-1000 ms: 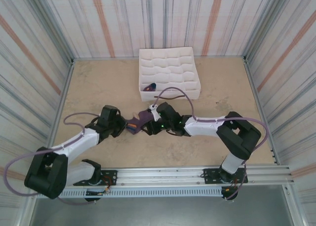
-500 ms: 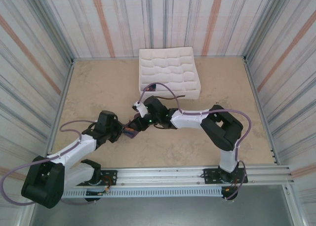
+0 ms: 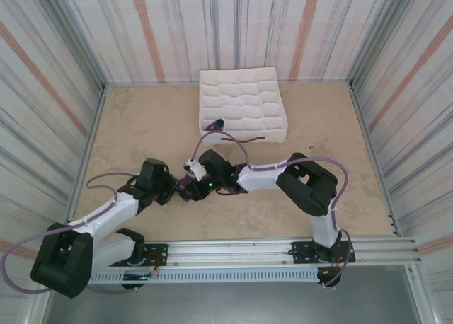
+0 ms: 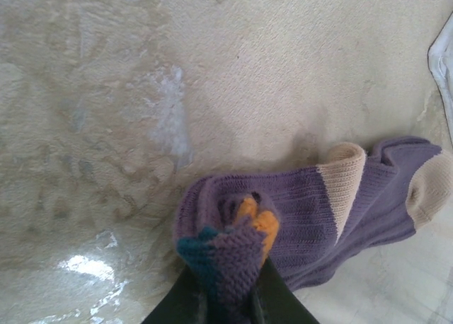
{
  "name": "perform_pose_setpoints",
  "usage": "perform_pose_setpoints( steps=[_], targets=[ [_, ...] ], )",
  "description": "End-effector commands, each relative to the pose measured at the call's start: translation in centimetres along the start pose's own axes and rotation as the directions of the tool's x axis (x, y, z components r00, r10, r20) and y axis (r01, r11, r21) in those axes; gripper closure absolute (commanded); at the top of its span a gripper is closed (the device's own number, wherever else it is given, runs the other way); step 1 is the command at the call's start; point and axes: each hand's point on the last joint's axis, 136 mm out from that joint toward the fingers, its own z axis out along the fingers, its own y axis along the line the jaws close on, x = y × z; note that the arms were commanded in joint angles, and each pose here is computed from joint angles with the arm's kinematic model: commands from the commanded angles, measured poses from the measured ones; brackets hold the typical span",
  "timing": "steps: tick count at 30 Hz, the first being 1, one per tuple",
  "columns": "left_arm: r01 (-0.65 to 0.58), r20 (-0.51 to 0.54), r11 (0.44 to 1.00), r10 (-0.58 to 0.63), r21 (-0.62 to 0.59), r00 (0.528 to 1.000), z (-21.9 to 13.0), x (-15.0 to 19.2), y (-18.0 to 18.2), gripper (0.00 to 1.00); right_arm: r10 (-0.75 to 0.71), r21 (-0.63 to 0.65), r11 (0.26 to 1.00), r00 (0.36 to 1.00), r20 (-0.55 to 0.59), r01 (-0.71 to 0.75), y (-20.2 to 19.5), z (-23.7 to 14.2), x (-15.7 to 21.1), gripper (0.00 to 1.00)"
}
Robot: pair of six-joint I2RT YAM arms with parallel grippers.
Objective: Roll the socks
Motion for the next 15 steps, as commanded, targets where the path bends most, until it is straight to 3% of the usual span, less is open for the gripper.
perform_pose_setpoints(
  steps=[1, 5, 8, 10, 15],
  targets=[
    [-0.005, -0.003, 1.0, 0.005, -0.007, 1.0, 0.0, 0.0, 0.3, 1.0, 0.053, 0.034, 0.998, 0.999, -0.004, -0.053, -0.9, 0.6, 1.0, 0.56],
    [-0.016, -0.01, 1.0, 0.016, -0.004, 1.0, 0.1, 0.1, 0.2, 1.0, 0.071, 0.07, 0.995, 0.997, -0.016, -0.07, -1.5, 1.0, 1.4, 0.57],
    [-0.02, -0.016, 1.0, 0.02, -0.005, 1.0, 0.1, 0.2, 0.2, 1.0, 0.072, 0.099, 0.993, 0.997, -0.006, -0.071, -1.9, 1.0, 1.4, 0.43],
    [-0.023, -0.02, 1.0, 0.022, -0.004, 1.0, 0.1, 0.2, 0.2, 1.0, 0.068, 0.114, 0.991, 0.998, 0.005, -0.068, -2.1, 0.9, 1.3, 0.39],
    [-0.027, -0.017, 1.0, 0.027, -0.005, 0.999, 0.2, 0.2, 0.1, 1.0, 0.062, 0.117, 0.991, 0.998, 0.012, -0.063, -2.0, 0.9, 1.0, 0.39]
  ],
)
